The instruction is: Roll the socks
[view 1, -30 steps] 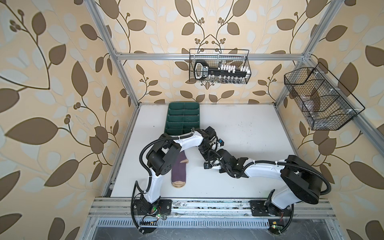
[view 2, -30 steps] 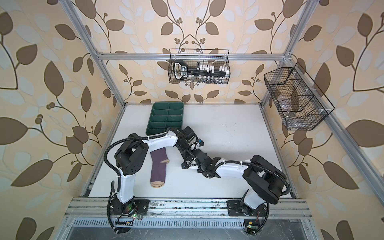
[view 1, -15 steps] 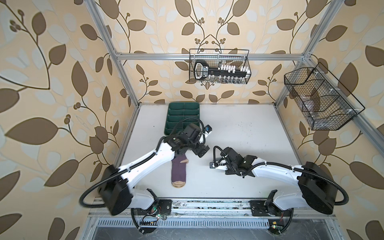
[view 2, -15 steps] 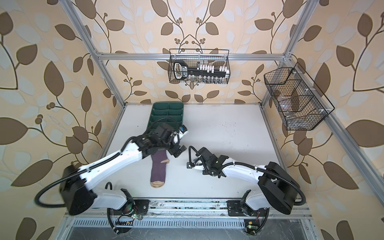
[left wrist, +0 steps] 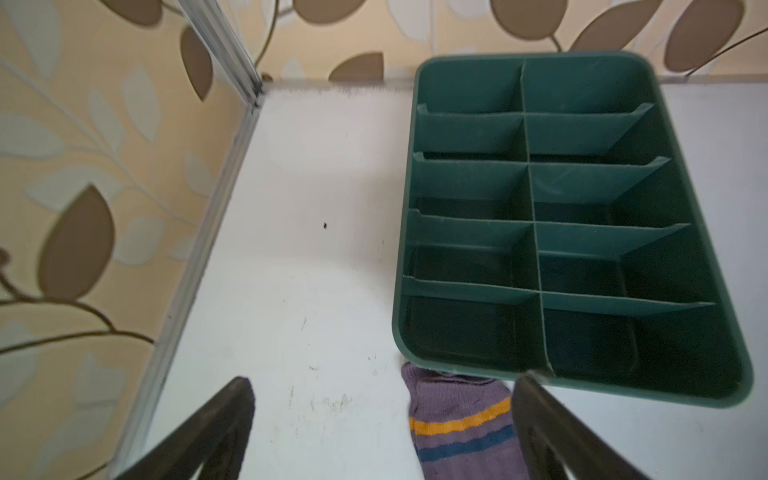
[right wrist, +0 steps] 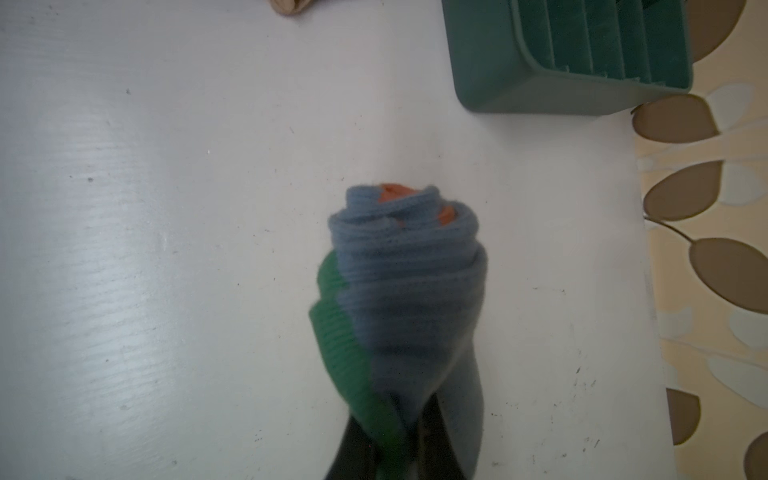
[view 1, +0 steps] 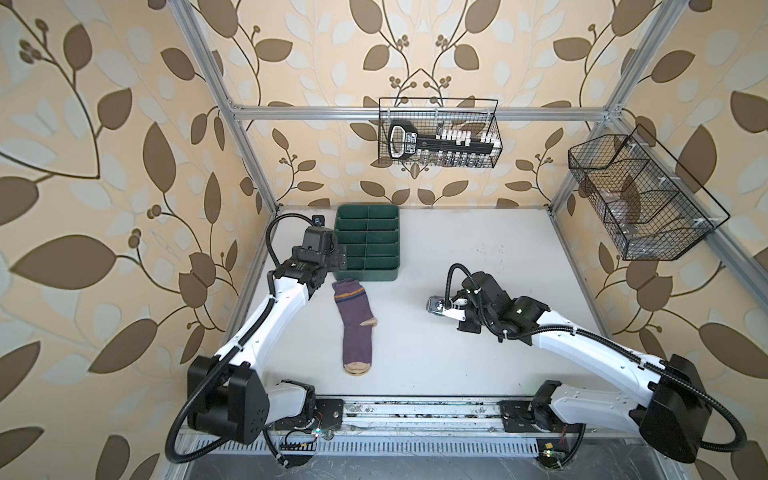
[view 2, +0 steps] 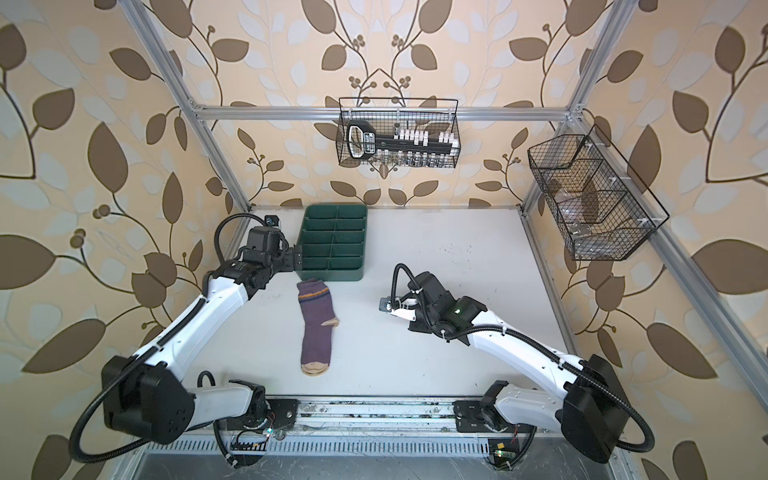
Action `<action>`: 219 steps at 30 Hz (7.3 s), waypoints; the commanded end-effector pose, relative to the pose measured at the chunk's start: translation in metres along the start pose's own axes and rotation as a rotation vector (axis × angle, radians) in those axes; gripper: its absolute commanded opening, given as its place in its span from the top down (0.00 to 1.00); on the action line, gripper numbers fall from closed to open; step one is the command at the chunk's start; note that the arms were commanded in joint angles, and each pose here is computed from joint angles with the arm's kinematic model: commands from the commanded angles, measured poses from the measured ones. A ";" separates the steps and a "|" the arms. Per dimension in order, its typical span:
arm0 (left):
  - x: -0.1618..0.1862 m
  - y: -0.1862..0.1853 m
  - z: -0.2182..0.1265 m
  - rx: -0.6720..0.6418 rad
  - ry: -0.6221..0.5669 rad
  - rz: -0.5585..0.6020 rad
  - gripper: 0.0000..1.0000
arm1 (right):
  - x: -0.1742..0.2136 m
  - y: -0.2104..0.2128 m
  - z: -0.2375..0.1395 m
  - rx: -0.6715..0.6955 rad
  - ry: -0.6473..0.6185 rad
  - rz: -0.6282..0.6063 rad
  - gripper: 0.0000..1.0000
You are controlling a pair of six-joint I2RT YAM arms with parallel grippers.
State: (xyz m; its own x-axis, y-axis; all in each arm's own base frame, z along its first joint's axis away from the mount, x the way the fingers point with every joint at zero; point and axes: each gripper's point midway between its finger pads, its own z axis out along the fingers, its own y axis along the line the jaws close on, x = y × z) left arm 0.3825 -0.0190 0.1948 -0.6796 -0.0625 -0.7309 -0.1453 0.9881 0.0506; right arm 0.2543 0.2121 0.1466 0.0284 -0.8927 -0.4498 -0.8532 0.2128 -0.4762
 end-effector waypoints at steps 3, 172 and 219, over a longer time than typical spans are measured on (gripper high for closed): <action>-0.004 -0.029 0.042 0.170 0.143 -0.096 0.17 | -0.029 -0.017 -0.025 0.012 -0.109 0.010 1.00; 0.075 -0.138 -0.077 0.421 0.308 -0.432 0.18 | 0.039 -0.054 -0.130 0.264 -0.772 1.459 0.00; 0.071 -0.419 0.030 0.421 0.409 -0.157 1.00 | 0.080 -0.112 -0.178 0.655 -0.481 1.527 0.00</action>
State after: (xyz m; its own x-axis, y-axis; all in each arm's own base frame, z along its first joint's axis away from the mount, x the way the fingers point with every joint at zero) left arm 0.4206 -0.4054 0.0878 -0.9177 -0.1457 -0.3696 -0.0264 0.9506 -0.3092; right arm 0.2617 0.0556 0.2901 -0.3091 0.3999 -0.8629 0.0379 0.9117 0.4090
